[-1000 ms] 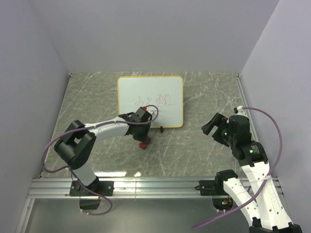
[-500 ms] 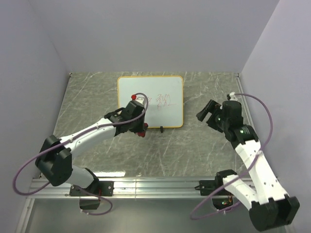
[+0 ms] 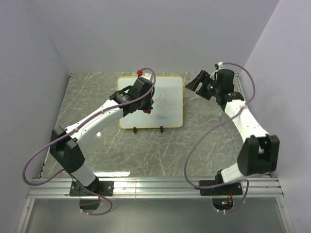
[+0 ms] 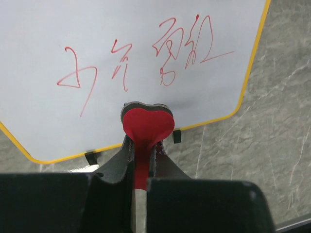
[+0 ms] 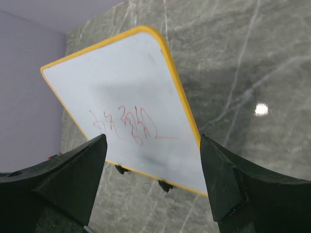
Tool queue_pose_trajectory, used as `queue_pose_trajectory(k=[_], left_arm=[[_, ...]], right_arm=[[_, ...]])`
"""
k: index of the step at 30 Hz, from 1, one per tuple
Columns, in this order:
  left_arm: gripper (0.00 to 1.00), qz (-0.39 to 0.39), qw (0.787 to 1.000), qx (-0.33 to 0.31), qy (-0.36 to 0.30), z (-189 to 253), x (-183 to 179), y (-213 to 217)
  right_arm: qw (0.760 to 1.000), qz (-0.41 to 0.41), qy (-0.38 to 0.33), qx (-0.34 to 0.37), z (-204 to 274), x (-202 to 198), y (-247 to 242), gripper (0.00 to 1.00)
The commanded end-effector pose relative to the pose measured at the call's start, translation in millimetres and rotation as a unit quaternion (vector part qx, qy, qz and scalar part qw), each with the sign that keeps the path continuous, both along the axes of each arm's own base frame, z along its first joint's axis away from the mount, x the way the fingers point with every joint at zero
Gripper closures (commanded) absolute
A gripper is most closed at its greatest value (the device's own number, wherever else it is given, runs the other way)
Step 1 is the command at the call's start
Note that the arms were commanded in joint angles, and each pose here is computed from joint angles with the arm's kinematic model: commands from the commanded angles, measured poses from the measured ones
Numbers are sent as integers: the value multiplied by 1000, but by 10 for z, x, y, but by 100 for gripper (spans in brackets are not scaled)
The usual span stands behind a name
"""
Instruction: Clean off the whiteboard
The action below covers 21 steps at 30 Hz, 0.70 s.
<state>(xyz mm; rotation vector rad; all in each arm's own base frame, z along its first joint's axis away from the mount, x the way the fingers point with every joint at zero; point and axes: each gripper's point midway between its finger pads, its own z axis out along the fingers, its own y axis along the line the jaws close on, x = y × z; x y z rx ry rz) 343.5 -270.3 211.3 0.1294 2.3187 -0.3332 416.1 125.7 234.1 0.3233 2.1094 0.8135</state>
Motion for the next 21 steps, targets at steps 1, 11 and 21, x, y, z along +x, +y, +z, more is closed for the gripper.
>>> queue_pose_trajectory(k=[1, 11, 21], left_arm=[[100, -3, 1000, 21, -12, 138, 31, 36], [100, -24, 1000, 6, 18, 34, -221, 74], [100, 10, 999, 32, 24, 14, 6, 31]], right_arm=[[994, 71, -73, 33, 346, 272, 157, 17], [989, 118, -72, 51, 204, 905, 280, 18], [985, 151, -55, 61, -170, 1025, 373, 18]])
